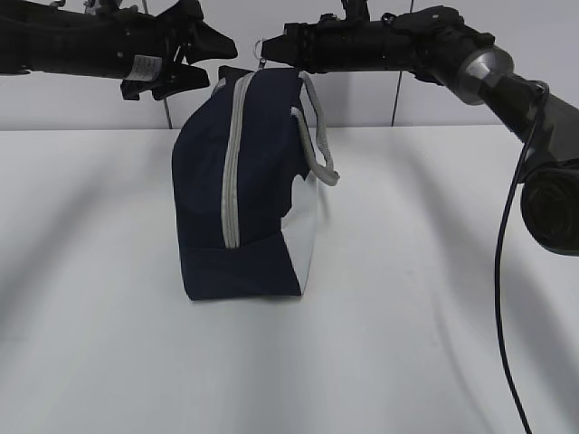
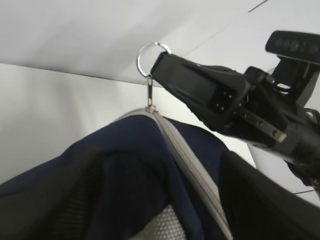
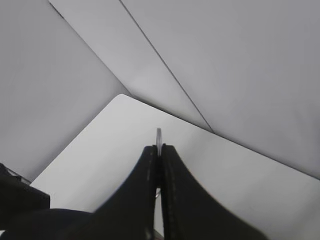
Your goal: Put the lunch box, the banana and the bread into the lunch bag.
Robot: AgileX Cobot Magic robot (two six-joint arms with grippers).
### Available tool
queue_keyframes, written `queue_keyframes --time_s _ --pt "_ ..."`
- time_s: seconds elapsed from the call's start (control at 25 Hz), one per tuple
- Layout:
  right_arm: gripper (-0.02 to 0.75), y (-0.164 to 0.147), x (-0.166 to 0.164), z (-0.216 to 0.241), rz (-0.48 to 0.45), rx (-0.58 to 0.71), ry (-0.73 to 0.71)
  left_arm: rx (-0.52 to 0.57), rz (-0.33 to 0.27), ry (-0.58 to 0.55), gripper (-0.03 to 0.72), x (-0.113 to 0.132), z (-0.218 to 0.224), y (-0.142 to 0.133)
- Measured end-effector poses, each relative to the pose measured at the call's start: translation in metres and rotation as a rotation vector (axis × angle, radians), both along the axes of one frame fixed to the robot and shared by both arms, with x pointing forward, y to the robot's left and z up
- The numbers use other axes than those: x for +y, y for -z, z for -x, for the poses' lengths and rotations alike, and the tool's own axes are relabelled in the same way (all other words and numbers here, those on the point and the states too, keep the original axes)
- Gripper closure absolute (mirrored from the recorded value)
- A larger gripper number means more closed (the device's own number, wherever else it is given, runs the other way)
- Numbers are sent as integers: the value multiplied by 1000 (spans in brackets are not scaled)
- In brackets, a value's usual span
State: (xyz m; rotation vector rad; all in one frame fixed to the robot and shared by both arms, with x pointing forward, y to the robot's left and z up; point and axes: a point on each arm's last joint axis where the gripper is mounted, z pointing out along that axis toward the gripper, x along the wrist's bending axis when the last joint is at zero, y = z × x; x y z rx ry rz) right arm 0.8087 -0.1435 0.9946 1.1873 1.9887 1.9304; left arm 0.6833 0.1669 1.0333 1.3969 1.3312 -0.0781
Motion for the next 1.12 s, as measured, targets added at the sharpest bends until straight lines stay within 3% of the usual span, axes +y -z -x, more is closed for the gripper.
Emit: queue_keyframes --time_s 0.24,0.52,1.0,1.12 --pt "754 0 0 0 0 0 0 -7 -27 -8 210 -13 2 1" --pt "754 0 0 0 0 0 0 4 -35 -29 308 -12 -1 8" --pt "754 0 0 0 0 0 0 17 -25 -26 321 -18 -4 13" --pt "754 0 0 0 0 0 0 17 -24 -19 382 -22 -6 15"
